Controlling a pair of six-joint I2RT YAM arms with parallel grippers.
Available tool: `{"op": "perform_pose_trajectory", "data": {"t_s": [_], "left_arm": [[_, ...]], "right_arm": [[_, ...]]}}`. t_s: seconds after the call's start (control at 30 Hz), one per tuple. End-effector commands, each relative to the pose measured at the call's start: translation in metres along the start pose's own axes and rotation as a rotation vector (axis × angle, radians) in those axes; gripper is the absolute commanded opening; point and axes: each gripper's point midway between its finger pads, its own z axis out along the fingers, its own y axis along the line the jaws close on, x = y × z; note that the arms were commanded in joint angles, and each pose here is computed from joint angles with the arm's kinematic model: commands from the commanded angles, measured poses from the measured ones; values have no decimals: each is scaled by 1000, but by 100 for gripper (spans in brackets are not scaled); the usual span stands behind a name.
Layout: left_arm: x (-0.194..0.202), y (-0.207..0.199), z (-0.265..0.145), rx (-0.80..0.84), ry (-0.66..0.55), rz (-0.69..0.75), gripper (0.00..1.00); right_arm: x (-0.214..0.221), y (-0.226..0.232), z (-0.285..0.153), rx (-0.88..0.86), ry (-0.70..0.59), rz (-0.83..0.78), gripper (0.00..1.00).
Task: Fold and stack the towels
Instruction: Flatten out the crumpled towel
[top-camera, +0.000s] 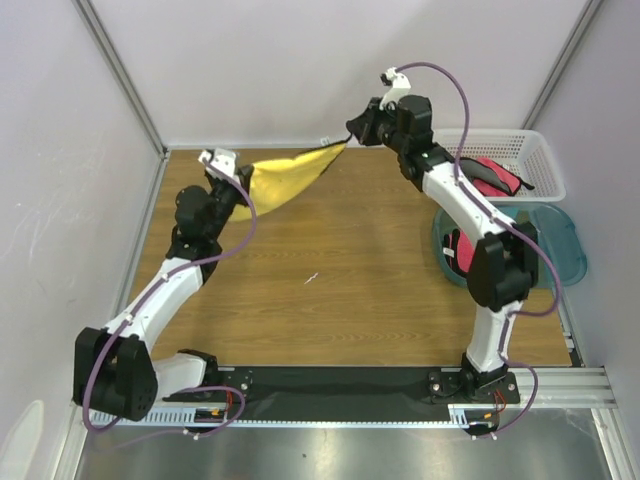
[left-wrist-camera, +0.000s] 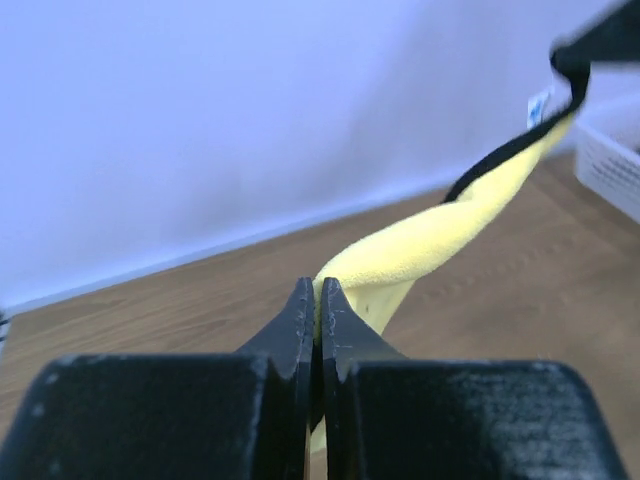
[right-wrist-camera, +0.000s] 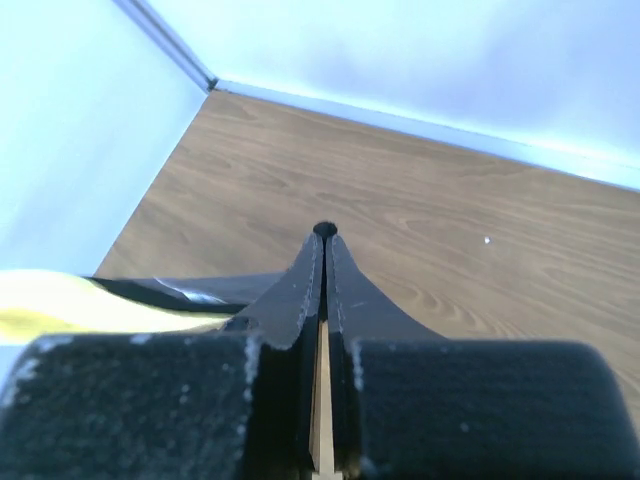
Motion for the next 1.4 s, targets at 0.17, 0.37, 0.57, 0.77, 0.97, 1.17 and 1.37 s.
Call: {"op": "perform_pose_trajectory", "data": {"t_s": [0.17,0.37,0.57,0.77,0.97,1.17,1.37], "left_arm": [[45,-113,-58,441,46,83,2],[95,-211,-121,705,251,38,3],[121,-246,-170,789,473,-35,86],[101,-240,-163,634,461,-180,100],[134,-181,-132,219,593,-318,100],[152,-190,-87,178,609,-402,88],[191,-199,-36,108,682,-347,74]], "right_arm": [[72,-15,-86,-3,117,-30,0],[158,-38,-161,114,301,92,0],[186,-41,-213,204,409,122,52],[164,-44,-231,282,367,95,68],[178,-32,-215,265,397,158,65],[225,-38,-205,347,491,256,48],[250,-46,-210,427,558,261,32]]}}
